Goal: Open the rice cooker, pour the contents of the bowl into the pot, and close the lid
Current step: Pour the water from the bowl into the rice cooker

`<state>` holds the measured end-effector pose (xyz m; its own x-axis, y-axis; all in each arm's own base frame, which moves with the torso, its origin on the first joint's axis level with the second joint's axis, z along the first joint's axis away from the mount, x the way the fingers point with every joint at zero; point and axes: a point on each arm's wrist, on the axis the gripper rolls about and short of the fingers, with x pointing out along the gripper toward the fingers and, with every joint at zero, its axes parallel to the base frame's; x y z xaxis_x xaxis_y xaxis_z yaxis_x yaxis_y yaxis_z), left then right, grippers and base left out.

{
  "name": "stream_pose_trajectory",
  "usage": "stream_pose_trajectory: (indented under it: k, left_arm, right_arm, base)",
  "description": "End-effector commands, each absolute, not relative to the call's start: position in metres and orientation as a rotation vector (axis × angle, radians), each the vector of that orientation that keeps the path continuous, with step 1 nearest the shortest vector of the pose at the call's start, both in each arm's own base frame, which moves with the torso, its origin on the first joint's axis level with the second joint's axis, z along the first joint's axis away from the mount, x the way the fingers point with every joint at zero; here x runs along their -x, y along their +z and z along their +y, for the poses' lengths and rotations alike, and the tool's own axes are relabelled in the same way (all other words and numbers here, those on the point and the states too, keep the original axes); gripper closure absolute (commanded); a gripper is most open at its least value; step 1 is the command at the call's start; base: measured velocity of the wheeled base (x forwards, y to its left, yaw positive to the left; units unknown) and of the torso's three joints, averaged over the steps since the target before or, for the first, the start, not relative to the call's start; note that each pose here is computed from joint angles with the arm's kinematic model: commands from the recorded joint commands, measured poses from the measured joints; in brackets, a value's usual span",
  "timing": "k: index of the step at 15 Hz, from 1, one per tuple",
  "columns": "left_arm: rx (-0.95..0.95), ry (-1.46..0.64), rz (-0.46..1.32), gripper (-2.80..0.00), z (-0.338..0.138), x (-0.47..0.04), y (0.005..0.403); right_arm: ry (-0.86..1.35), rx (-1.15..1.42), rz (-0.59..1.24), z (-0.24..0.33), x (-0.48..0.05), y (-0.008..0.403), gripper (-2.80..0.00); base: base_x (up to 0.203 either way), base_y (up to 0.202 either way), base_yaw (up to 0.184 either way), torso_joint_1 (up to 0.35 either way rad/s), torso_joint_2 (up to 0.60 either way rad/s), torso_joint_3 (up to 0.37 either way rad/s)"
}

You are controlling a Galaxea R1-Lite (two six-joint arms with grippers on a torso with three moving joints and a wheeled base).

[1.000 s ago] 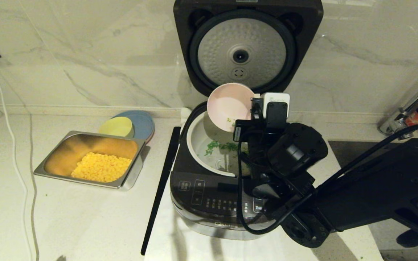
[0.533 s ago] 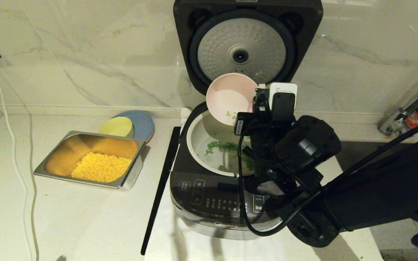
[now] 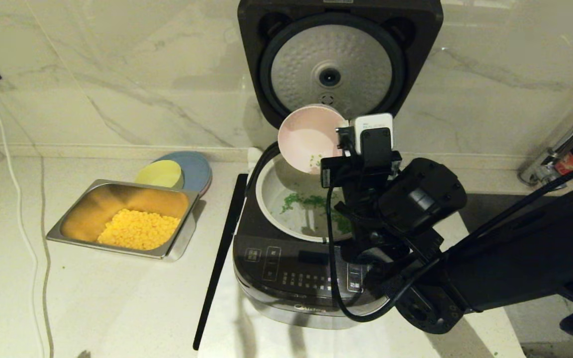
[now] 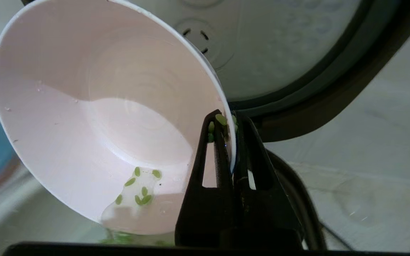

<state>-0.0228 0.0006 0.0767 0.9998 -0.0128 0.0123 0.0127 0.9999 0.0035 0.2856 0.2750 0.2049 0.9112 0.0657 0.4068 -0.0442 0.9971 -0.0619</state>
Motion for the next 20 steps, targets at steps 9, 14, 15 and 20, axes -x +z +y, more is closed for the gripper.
stream_pose_trajectory:
  k: [9,14,15,20]
  left_arm:
    - [-0.003,-0.012,-0.005,0.0,0.001,0.022,0.074]
    - [-0.003,-0.012,-0.005,0.0,0.001,0.022,0.074]
    - [-0.004,-0.012,-0.005,0.0,0.001,0.022,0.074]
    - [-0.004,-0.012,-0.005,0.0,0.001,0.022,0.074]
  right_arm:
    - [0.043,0.122,-0.454,0.277,-0.298,0.204,0.0]
    - [0.047,0.148,-0.438,0.28,-0.301,0.196,0.0]
    - [0.046,0.156,-0.441,0.28,-0.3,0.196,0.0]
    - [0.041,0.168,-0.445,0.281,-0.302,0.197,0.0]
  base:
    - [0.0,0.0,0.0,0.0,0.0,0.0]
    - [0.0,0.0,0.0,0.0,0.0,0.0]
    - [0.0,0.0,0.0,0.0,0.0,0.0]
    - [0.0,0.0,0.0,0.0,0.0,0.0]
